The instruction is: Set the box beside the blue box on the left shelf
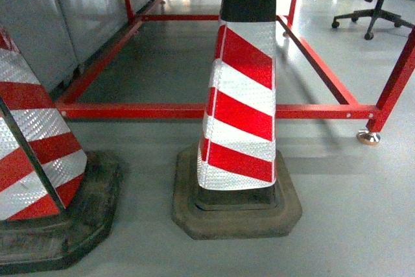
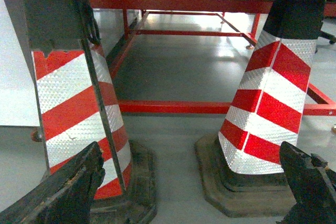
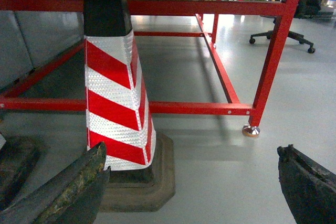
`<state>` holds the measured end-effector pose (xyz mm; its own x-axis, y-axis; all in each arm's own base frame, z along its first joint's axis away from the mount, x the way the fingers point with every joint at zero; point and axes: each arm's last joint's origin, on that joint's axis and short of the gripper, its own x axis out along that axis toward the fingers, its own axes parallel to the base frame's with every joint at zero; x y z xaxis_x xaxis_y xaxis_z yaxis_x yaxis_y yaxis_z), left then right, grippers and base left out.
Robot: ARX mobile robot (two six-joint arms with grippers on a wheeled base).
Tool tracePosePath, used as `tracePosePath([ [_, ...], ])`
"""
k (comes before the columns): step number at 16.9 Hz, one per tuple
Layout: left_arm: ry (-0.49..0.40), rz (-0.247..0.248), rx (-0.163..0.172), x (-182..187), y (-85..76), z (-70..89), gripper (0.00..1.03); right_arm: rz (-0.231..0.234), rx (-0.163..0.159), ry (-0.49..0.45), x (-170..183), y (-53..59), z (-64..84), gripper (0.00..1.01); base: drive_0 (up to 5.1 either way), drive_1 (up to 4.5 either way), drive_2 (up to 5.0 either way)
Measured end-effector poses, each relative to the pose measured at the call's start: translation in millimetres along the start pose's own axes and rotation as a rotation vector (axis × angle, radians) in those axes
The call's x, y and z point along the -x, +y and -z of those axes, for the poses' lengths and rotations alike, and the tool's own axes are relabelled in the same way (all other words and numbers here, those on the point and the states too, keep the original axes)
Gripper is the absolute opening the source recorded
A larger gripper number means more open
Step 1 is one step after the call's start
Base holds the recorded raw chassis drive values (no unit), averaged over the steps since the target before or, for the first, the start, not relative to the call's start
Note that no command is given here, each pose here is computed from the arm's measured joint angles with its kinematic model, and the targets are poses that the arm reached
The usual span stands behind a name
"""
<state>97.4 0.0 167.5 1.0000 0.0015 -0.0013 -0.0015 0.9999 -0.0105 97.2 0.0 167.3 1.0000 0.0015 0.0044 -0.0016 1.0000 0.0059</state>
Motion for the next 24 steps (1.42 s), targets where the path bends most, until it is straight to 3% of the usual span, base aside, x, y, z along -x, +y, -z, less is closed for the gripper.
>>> tracePosePath([
  [24,0.000,0.002,-0.009,0.0,0.0,0.0,0.98,0.002,-0.001,0.001,0.0,-0.1,0.1,0.98,0.0,0.00,0.0],
])
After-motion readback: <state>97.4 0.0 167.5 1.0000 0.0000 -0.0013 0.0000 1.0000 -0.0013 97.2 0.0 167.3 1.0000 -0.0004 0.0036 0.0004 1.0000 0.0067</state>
